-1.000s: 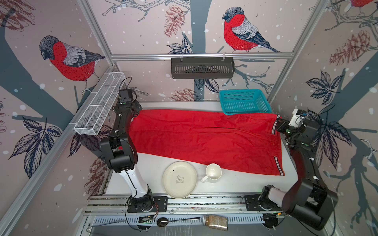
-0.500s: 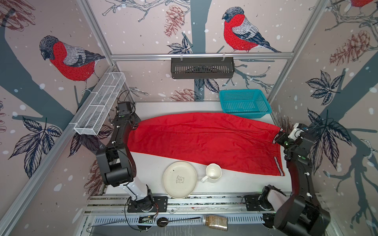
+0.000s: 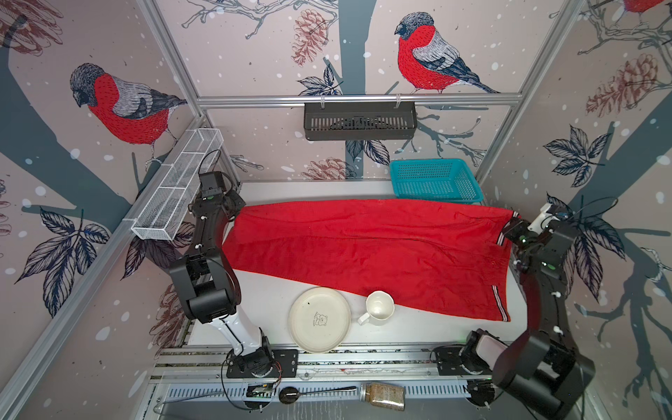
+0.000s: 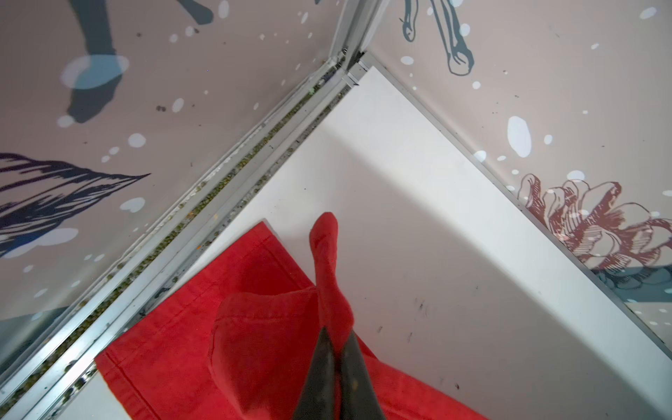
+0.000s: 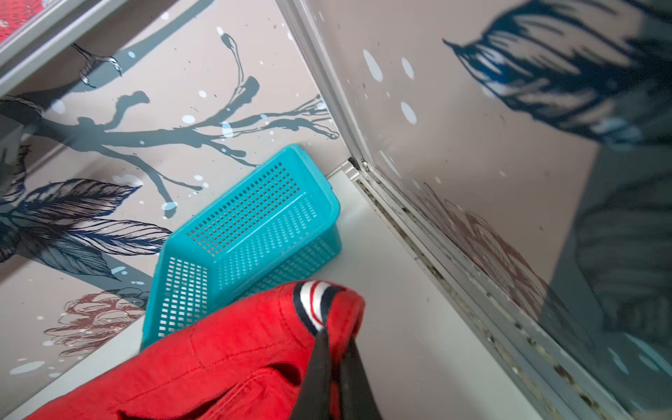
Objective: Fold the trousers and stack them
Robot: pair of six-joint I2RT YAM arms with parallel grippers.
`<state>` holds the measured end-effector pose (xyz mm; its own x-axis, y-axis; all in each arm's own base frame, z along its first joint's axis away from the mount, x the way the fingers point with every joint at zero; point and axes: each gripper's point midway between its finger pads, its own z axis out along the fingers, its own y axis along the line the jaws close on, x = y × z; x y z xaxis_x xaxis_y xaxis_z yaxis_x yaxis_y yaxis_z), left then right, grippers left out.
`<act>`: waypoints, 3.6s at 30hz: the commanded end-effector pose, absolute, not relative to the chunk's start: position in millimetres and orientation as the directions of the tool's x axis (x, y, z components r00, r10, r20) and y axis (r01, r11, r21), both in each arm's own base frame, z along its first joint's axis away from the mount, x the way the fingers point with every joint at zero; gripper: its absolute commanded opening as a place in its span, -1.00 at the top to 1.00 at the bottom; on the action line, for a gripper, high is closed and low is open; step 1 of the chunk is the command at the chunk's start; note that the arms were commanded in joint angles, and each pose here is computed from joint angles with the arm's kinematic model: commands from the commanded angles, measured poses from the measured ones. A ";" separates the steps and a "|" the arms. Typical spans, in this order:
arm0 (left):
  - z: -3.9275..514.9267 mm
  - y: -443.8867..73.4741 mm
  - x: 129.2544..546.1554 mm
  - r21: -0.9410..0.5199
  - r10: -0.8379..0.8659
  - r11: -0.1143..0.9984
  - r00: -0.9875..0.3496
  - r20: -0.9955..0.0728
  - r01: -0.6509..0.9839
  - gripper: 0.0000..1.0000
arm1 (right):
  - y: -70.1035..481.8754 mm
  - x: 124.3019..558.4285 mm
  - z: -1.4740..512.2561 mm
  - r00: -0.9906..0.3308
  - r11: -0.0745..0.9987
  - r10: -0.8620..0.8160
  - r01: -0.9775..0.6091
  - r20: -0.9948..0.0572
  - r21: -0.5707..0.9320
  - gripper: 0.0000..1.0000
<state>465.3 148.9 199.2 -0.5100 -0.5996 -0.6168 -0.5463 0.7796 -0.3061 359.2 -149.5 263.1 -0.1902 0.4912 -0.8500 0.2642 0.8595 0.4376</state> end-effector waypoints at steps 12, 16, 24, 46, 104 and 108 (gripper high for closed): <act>255.6 161.5 535.5 -0.359 -0.509 0.845 -0.395 -0.764 -0.395 1.00 | -151.9 452.1 321.1 -0.175 0.902 0.427 0.014 -0.887 0.431 0.98; 258.8 157.8 541.8 -0.377 -0.522 0.843 -0.416 -0.745 -0.383 1.00 | -153.1 463.0 317.9 -0.225 0.910 0.405 0.008 -0.886 0.414 0.98; 242.8 146.9 496.6 -0.372 -0.531 0.834 -0.414 -0.739 -0.407 1.00 | -160.3 434.1 287.7 -0.208 0.904 0.427 0.061 -0.880 0.424 0.98; 234.6 146.4 382.1 -0.327 -0.541 0.769 -0.287 -0.791 -0.549 1.00 | -200.6 340.9 220.6 -0.090 0.826 0.501 0.345 -0.861 0.445 0.97; 248.8 139.4 319.8 -0.349 -0.498 0.783 -0.183 -0.847 -0.516 -0.31 | -50.5 270.3 165.5 -0.329 0.756 0.649 0.383 -0.687 0.531 -0.35; 248.4 107.5 327.3 -0.303 -0.454 0.843 -0.285 -0.844 -0.445 -0.35 | -27.8 267.9 132.8 -0.406 0.759 0.651 0.376 -0.642 0.532 -0.36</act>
<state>322.9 133.1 248.7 -0.1883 -0.5080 -0.8405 -0.5240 0.7758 -0.3515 271.8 -37.8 151.5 -0.3624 0.6383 -0.6792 0.3633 0.7678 0.5277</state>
